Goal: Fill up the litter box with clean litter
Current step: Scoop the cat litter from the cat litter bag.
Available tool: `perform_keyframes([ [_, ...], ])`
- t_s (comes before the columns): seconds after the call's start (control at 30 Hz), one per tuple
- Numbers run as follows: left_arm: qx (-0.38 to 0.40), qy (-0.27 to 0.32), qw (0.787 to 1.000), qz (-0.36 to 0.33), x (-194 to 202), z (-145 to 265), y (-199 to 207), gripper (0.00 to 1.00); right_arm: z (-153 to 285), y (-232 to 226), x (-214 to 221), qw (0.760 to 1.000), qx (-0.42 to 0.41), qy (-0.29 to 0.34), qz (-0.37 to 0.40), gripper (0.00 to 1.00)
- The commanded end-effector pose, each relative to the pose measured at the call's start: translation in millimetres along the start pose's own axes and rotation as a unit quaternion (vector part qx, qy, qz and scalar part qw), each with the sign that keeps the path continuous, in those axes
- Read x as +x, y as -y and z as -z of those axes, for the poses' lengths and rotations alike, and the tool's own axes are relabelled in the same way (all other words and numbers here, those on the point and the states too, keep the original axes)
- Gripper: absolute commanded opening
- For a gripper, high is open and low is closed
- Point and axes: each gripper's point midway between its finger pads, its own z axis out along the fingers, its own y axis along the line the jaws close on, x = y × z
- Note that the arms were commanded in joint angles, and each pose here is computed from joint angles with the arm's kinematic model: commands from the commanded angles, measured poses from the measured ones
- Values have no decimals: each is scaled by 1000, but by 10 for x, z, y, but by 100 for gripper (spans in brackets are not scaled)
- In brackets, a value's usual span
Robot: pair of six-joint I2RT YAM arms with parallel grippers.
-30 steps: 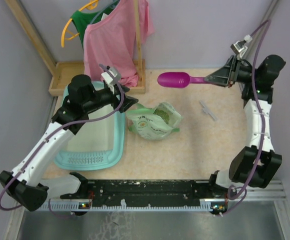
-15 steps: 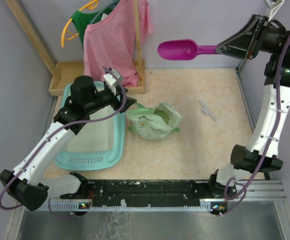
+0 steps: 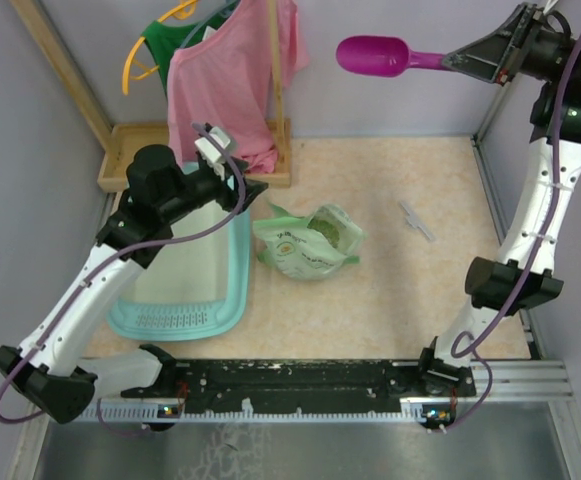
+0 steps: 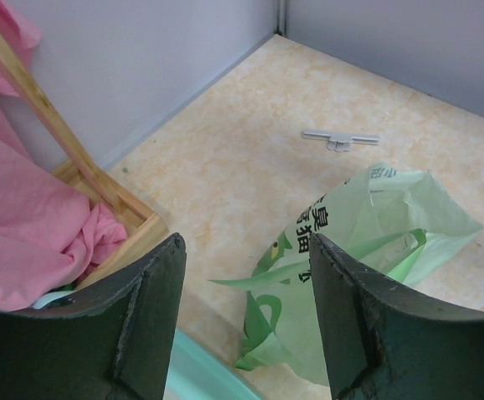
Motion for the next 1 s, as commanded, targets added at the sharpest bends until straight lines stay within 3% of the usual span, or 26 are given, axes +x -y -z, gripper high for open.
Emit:
perform_keyframes([
  [0.0,-21,39,999,-10,-258,96,-41,66,-47,-479,-220,996,-1,37,87,0],
  [0.1,-24,41,999,-13,-293,118,-49,66,-58,-383,-254,995,6,46,84,0],
  [0.37,-31,22,999,-23,-232,196,-60,69,-60,348,-117,995,79,57,-8,0],
  [0.53,-42,26,998,-26,-214,231,-82,69,9,365,-119,987,140,77,11,0],
  [0.67,-38,30,998,-26,-195,211,-70,69,173,416,-35,964,242,75,74,0],
  [0.83,-29,28,998,-38,-205,189,-57,70,523,549,345,919,360,-5,158,0],
  [0.97,-15,14,998,-61,-195,184,-35,72,653,600,1025,920,350,-125,125,0],
])
